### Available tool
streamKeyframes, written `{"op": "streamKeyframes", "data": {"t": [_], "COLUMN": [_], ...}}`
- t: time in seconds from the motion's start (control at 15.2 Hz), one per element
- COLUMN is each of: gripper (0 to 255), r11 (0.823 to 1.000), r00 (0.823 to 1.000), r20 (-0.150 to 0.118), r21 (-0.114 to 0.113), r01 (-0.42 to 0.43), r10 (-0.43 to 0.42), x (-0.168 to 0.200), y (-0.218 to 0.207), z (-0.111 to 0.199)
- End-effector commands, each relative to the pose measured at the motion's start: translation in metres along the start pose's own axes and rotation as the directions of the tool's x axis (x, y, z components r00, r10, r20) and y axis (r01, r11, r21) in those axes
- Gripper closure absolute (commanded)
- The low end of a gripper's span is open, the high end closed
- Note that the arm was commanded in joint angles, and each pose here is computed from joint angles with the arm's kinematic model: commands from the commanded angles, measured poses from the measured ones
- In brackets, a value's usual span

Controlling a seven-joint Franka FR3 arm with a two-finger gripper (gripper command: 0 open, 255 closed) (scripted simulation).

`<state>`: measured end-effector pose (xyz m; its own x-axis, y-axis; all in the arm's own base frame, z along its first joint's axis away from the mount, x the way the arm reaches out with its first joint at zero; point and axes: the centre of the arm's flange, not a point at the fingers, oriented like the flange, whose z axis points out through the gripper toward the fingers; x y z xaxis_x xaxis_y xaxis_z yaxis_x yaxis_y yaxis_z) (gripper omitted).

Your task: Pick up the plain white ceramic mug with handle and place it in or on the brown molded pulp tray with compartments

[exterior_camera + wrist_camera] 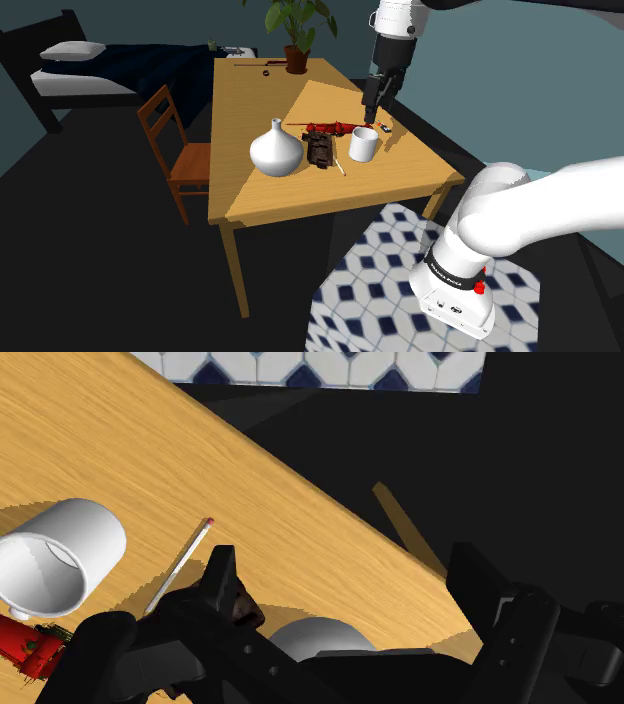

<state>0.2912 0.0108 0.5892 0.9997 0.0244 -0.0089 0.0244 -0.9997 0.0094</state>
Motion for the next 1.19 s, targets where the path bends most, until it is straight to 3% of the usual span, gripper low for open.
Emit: {"op": "streamKeyframes", "data": {"t": [0.0,1.12], "gripper": [0,0], "r11": [1.0,1.0], "r00": [1.0,0.998], "r20": [0.0,-0.069], "r21": [0.0,-0.01], "r01": [0.0,-0.006], "r10": [0.0,0.006], "x": [0.0,0.074], "y": [0.0,0.154], "z": [0.0,0.138]}}
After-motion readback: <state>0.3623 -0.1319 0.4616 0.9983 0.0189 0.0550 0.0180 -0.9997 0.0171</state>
